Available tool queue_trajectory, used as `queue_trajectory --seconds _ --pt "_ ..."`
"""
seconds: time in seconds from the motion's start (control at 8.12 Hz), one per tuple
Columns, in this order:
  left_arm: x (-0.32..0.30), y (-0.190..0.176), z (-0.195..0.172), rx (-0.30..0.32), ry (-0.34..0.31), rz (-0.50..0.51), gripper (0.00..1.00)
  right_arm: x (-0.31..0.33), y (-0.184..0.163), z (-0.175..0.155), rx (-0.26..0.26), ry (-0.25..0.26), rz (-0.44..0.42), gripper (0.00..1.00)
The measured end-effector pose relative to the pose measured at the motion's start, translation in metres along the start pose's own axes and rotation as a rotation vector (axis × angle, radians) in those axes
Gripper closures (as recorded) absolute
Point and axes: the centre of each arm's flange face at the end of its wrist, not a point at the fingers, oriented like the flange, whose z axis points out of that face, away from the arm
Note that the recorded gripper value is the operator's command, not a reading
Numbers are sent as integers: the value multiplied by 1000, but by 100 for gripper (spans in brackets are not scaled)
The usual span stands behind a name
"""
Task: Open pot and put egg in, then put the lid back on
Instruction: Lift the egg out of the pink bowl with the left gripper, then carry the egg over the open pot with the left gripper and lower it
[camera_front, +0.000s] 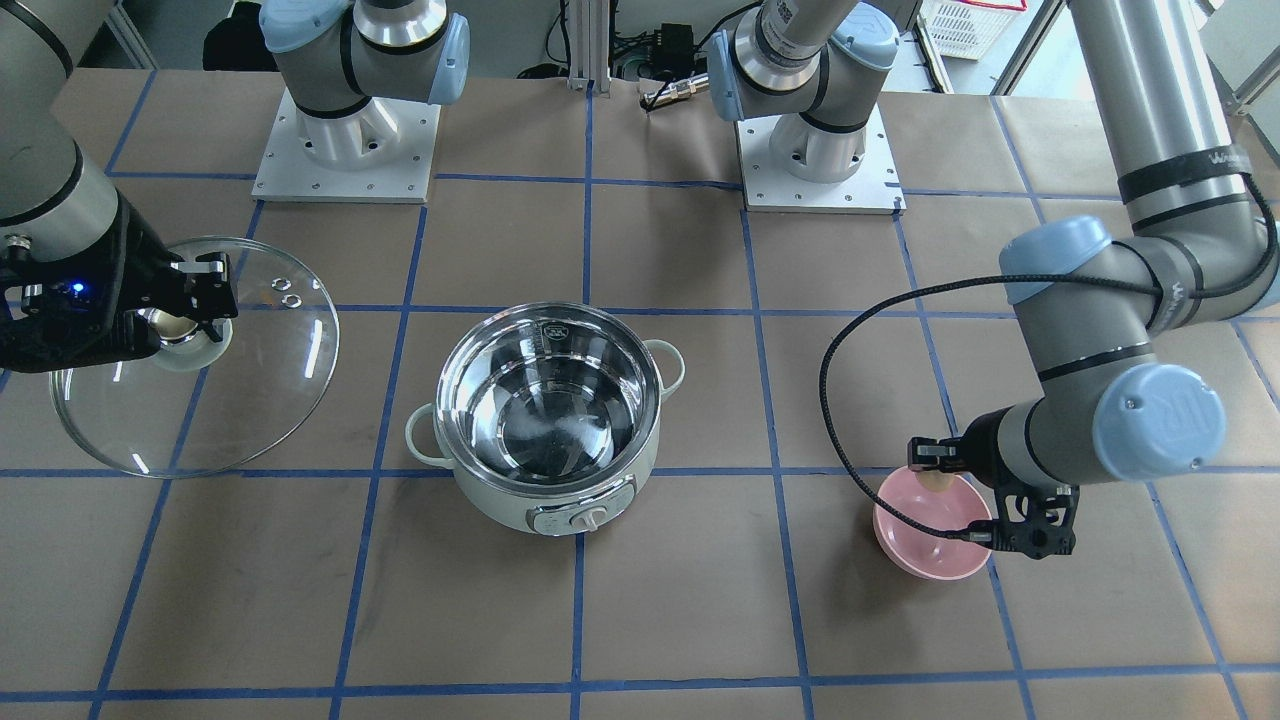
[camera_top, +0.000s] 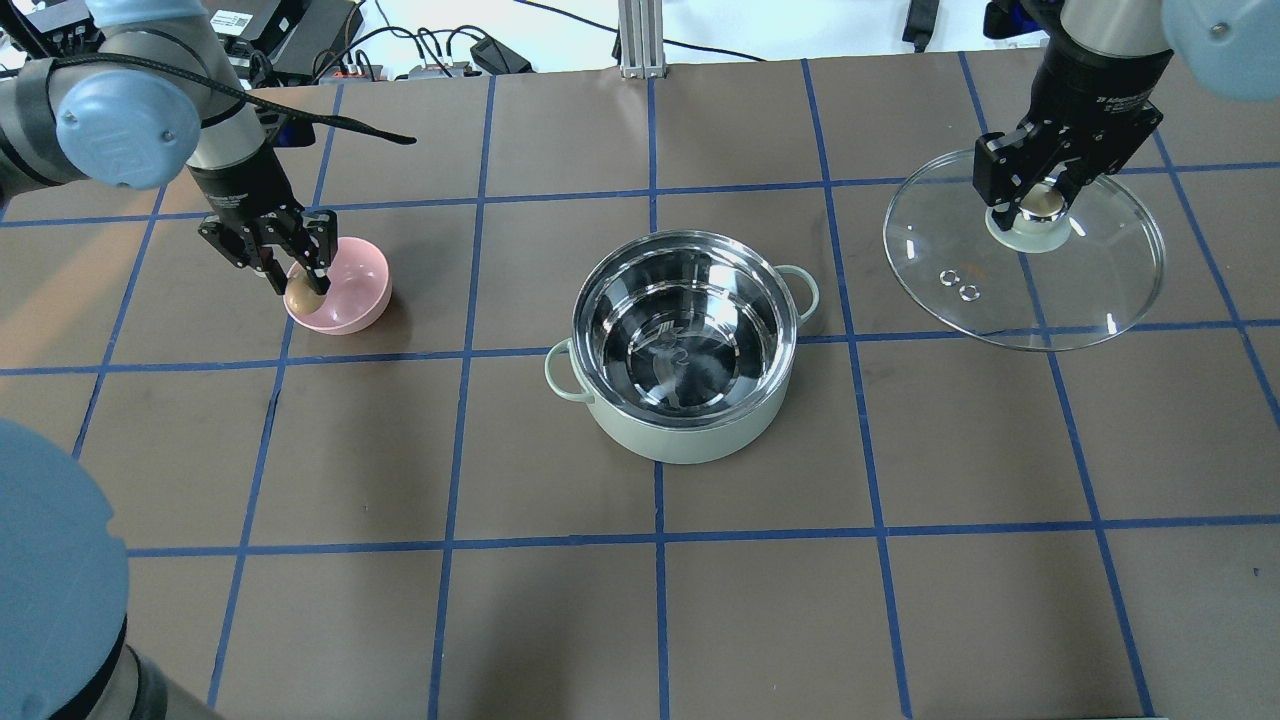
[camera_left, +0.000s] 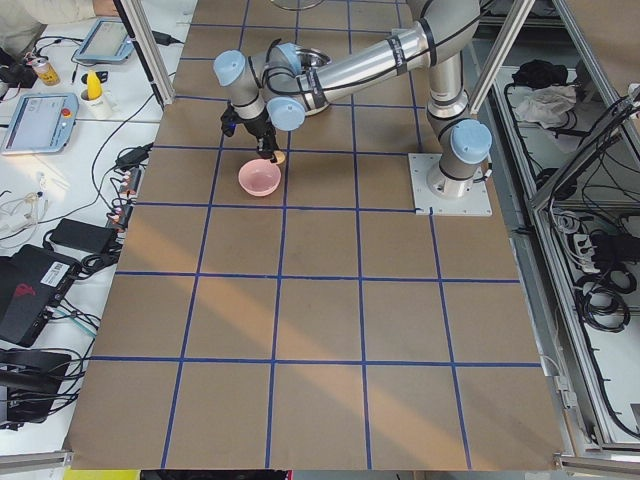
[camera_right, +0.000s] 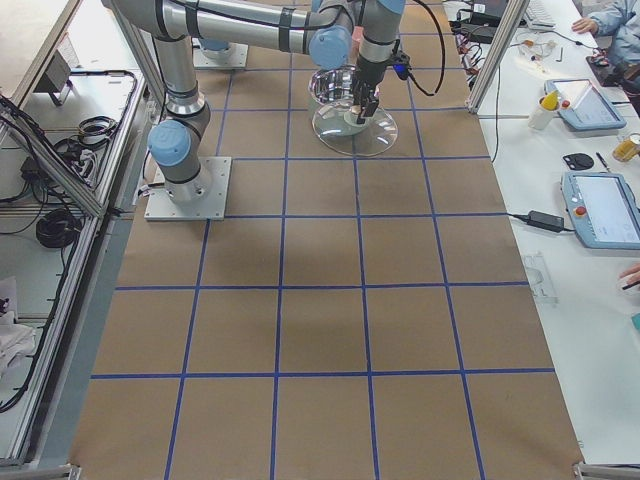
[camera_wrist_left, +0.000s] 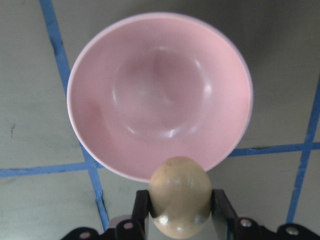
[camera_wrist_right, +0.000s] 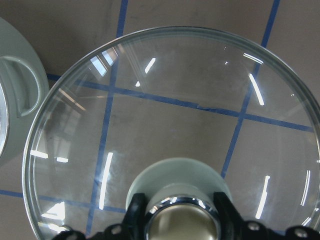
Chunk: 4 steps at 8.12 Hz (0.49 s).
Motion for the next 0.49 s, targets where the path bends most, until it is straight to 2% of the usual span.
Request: queue_trajectory --seconds 0.25,0.49 --pt "31 26 -42 61 -15 -55 100 0 0 0 0 0 -1 100" --pt "99 42 -79 138 -34 -67 100 0 0 0 1 0 -1 100"
